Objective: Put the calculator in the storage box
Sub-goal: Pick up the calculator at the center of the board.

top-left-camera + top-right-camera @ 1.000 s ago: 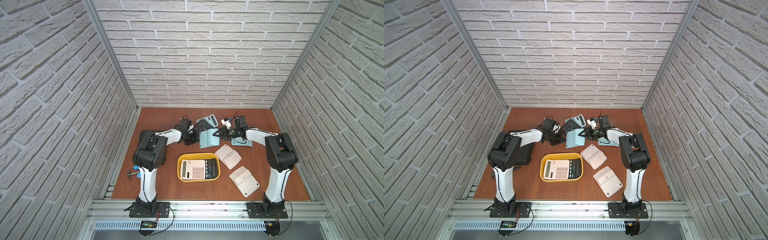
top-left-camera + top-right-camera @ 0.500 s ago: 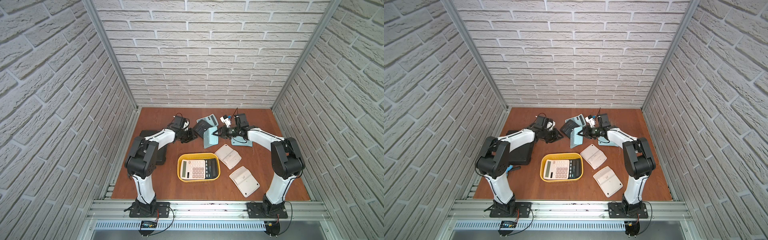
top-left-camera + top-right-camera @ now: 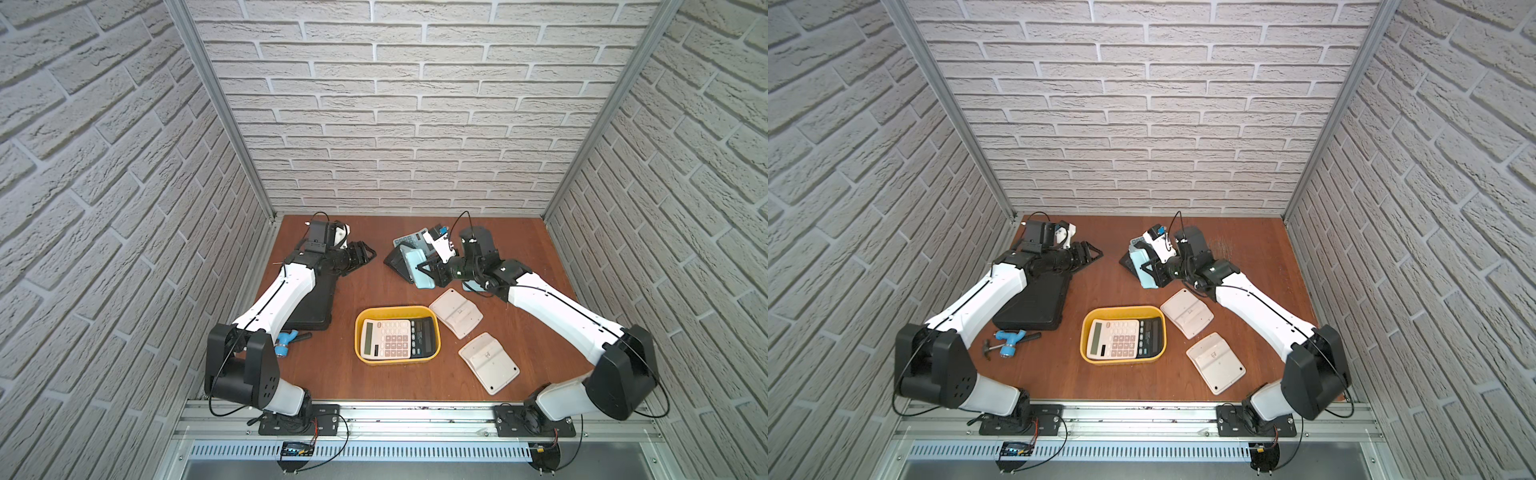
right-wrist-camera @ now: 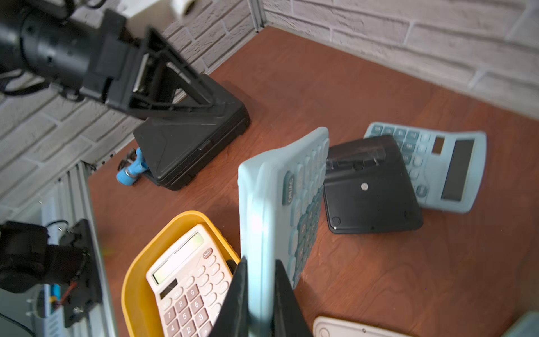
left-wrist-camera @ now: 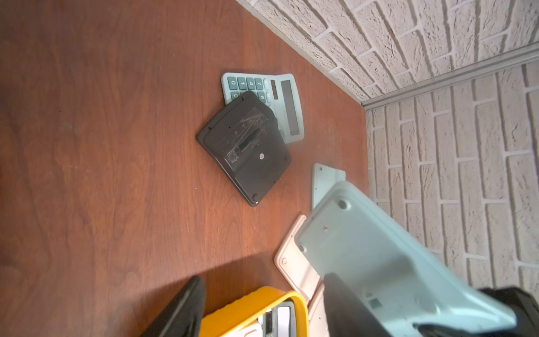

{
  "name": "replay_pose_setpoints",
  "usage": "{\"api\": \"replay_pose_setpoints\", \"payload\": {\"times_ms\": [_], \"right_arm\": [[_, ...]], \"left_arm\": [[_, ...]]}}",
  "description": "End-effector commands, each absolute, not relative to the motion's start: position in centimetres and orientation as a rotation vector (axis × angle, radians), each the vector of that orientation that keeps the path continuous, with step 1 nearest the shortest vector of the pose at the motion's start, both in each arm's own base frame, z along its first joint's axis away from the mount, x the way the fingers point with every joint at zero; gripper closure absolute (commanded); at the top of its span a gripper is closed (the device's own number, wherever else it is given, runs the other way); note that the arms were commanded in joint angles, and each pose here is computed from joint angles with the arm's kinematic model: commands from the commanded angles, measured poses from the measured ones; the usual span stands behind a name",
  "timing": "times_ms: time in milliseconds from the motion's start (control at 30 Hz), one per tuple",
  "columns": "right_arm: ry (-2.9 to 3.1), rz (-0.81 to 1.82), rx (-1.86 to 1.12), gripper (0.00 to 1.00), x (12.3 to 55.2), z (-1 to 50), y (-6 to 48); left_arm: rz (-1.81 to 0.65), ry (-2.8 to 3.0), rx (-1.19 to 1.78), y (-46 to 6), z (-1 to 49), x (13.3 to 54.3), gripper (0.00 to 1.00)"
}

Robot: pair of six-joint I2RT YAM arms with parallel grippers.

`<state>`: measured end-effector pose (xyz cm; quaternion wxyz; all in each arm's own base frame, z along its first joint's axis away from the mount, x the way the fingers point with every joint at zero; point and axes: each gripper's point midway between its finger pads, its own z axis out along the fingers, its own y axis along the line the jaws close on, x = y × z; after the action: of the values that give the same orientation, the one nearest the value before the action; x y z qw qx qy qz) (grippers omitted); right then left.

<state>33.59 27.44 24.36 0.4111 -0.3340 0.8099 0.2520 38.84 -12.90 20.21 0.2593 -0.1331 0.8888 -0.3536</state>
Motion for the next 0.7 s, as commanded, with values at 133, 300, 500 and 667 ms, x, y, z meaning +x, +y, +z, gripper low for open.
{"api": "replay_pose_setpoints", "payload": {"times_ms": [133, 300, 500, 667], "right_arm": [[1.571, 0.092, -1.355, 0.97, 31.0, 24.4, 29.6], [1.436, -0.184, -1.522, 0.97, 31.0, 23.3, 30.2], [1.198, -0.438, -1.669, 0.97, 30.2, 21.7, 31.3], [1.111, -0.501, -1.671, 0.97, 30.0, 21.3, 31.8]], "left_arm": [[-1.016, 2.444, -0.332, -12.2, 21.7, 37.7, 0.15], [-1.043, 2.437, -0.334, -12.1, 21.9, 37.7, 0.02], [-1.154, 2.449, -0.301, -13.3, 21.4, 38.0, 0.02], [-1.219, 2.447, -0.236, -14.4, 21.4, 37.8, 0.02]]}}
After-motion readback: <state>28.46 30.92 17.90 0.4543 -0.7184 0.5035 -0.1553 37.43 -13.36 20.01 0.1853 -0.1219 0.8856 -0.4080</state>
